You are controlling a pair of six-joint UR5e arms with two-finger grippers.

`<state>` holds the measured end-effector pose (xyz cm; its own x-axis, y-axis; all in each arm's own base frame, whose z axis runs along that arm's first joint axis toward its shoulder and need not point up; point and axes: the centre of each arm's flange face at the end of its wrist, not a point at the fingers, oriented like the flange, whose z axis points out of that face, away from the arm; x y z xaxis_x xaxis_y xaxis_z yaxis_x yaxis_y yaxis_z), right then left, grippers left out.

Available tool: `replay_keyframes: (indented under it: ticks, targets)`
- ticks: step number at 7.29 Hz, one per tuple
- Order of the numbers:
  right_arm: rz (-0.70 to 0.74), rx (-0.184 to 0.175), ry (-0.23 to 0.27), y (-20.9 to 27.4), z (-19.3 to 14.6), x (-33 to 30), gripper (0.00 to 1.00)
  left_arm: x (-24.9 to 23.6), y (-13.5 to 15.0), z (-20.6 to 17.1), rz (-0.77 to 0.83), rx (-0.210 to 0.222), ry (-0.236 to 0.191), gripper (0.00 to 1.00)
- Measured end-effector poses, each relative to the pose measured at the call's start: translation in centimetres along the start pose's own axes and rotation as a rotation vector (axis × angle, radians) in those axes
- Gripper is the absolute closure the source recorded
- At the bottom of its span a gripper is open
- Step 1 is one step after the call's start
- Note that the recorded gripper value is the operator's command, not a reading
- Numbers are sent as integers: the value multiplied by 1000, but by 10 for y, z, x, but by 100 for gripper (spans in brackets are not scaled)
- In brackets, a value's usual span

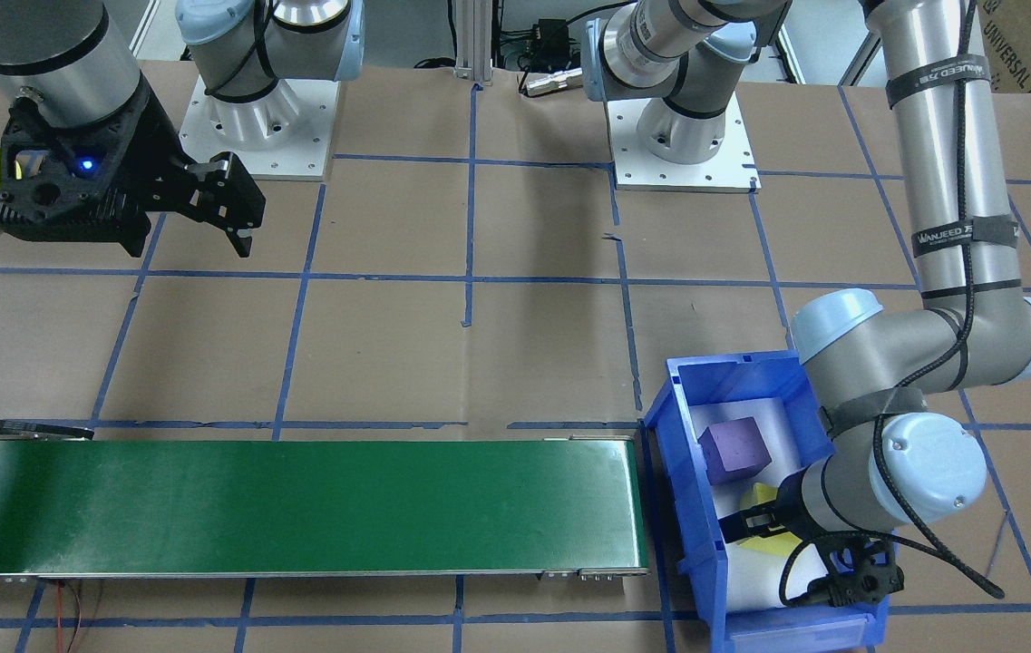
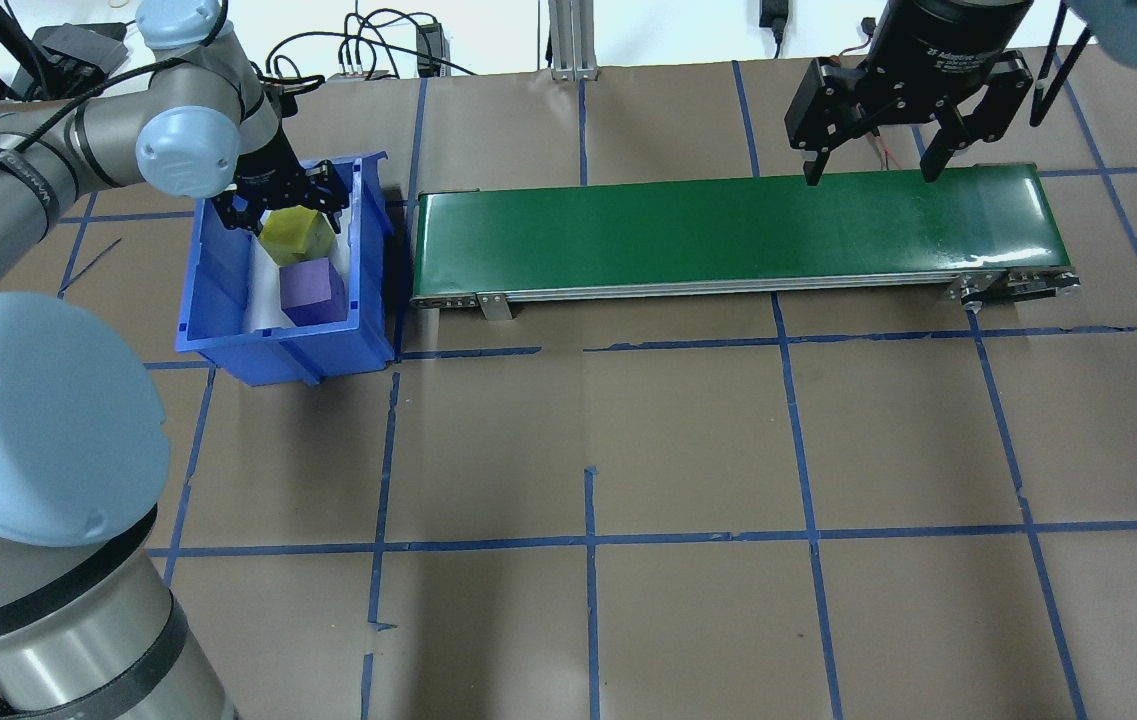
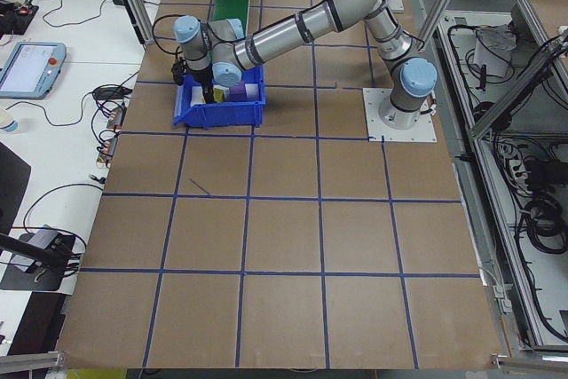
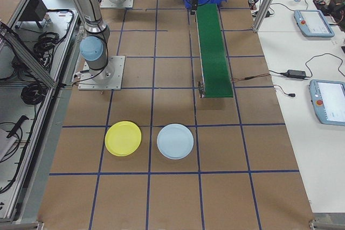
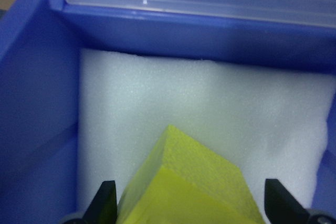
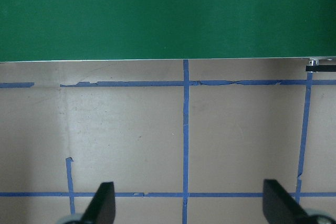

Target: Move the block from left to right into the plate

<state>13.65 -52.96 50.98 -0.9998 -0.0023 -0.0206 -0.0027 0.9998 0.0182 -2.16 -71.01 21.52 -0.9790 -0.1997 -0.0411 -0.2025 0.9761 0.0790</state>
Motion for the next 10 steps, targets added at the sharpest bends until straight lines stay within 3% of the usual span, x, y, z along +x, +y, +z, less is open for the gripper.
replay_keyframes:
  ticks: [2,3,5,7,9,10]
  targets:
    - [0,-1,0,0,0,0,0,0,12,7,21,-16,-1,68]
    - [-1,-1,0,0,0,0,0,0,12,2,37,-6,-3,81]
    - [0,0,0,0,0,0,0,-1,11,-19,47,57,-5,81]
    - [-1,4,-1,2,-2,-1,0,-1,15,-82,52,174,6,81]
    - [-2,4,-1,2,-2,-1,0,45,39,-138,121,222,12,81]
    - [-1,1,-1,3,-1,-2,0,86,54,-148,182,224,13,81]
